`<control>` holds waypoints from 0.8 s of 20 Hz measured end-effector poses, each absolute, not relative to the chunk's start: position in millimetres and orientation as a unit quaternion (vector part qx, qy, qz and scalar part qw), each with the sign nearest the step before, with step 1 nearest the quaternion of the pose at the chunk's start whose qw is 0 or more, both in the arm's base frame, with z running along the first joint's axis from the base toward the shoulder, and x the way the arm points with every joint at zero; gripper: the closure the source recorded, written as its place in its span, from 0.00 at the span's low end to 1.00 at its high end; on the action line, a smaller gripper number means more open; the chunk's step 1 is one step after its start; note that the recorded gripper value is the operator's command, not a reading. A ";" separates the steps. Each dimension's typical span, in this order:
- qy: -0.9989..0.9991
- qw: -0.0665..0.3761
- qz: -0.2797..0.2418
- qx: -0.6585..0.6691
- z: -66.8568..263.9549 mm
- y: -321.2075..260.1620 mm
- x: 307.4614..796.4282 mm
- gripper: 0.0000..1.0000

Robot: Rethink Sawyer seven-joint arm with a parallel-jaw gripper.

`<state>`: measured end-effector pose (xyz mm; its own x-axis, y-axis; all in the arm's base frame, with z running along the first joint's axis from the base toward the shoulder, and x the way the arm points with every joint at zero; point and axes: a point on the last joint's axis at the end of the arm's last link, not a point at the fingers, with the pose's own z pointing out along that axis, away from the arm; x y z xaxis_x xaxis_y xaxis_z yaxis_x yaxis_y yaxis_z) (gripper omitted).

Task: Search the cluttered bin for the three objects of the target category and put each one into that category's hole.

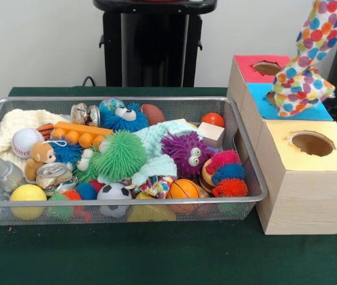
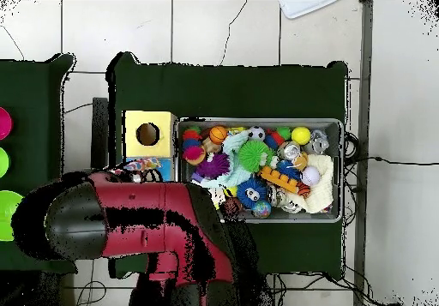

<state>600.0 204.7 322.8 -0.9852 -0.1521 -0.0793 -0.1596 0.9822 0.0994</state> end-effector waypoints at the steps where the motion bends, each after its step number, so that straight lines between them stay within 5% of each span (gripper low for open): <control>1: 0.995 0.037 0.052 -0.078 320.8 204.9 600.9 1.00; 16: 0.994 0.045 0.050 -0.083 296.9 214.3 605.3 1.00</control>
